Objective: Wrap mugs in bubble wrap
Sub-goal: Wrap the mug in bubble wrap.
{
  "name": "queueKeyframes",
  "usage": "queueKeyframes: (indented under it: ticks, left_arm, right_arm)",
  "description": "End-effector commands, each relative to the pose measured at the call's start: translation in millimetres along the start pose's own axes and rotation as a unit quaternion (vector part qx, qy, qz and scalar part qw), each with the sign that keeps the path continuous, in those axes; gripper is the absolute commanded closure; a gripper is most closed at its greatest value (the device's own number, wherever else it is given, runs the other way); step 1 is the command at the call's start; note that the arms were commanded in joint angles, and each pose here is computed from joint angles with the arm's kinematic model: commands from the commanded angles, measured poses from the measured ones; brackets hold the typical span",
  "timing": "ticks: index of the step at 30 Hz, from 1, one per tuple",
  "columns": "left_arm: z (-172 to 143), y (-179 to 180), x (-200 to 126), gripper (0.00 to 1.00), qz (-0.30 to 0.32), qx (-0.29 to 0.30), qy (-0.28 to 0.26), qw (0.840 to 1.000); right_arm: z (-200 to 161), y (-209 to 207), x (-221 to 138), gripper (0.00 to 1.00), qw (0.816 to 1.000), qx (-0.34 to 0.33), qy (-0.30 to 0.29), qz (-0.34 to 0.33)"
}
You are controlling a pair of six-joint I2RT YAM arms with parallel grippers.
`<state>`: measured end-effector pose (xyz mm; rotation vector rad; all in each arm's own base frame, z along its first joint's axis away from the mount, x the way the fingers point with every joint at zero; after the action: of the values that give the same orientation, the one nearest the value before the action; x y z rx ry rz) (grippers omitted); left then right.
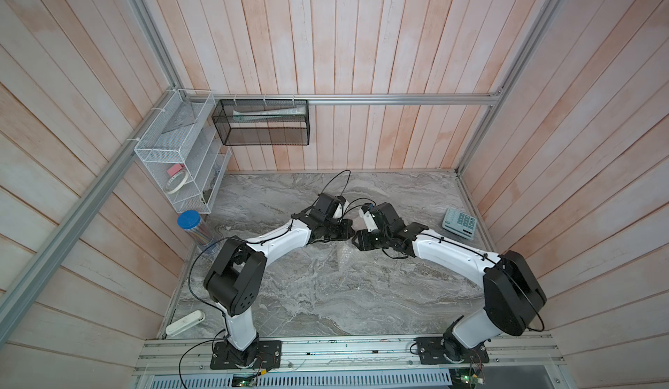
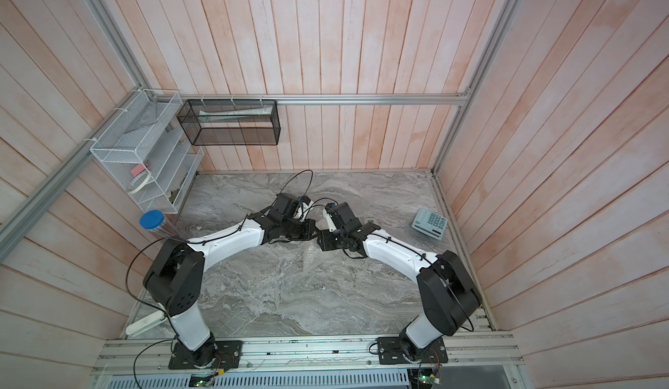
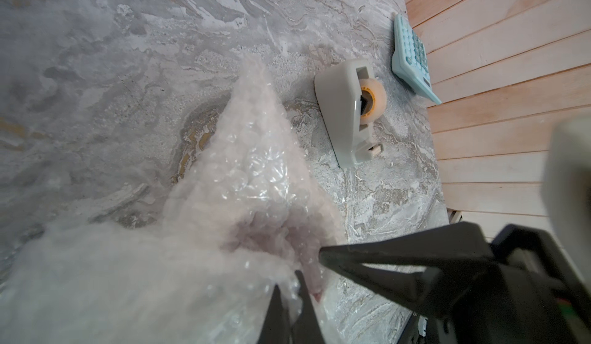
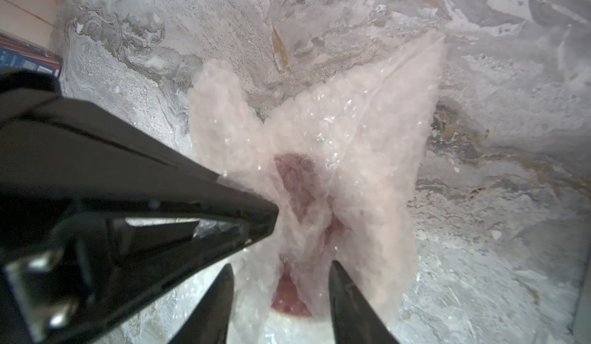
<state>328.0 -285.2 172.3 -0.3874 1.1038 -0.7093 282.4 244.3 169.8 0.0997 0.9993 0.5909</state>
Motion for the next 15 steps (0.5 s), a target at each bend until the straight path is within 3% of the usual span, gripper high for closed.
queueKeyframes:
  ticks: [1,3,5,7,11,15]
  left_arm:
    - [7.4,-5.0,0.3,0.96,-0.004,0.011,-0.006,1.0]
    - [7.8,-6.1,-1.3,0.93,-0.005,0.011,-0.007,1.0]
    - [8.6,-7.4,-4.8,0.81,-0.005,0.013,-0.012,1.0]
    - [9.6,-10.0,-10.4,0.7,-0.003,0.016,-0.019,1.0]
    - [14.2,-13.2,-30.1,0.47,0.014,0.024,-0.048,0.998]
    - [16.3,-11.5,-53.1,0.44,0.044,0.033,-0.082,0.995]
  right_arm:
    - [13.9,3.4,-1.0,0.62,1.0,-0.004,-0.028,-0.006]
    - [14.9,2.5,-2.2,0.73,0.999,0.002,-0.033,-0.01]
    - [13.9,1.7,-1.8,0.89,0.999,0.007,-0.032,-0.013]
    - [11.5,0.1,1.3,0.98,1.0,0.008,-0.024,-0.014]
    - [4.5,-4.4,4.9,1.0,1.0,0.018,-0.009,-0.024]
    - [1.0,-11.5,2.9,1.0,0.999,0.039,-0.011,-0.03]
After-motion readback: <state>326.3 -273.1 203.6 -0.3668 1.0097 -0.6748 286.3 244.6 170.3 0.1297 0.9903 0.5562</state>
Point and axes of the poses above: each gripper's point midway between its finger pads, its own x axis out along the fingers, its own y axis along the line the jaws close on, z = x × y, the point moved 7 cm from there along -x, back along the fingers, and after that the axes turned 2 degrees about -x, right-handed, at the moved point
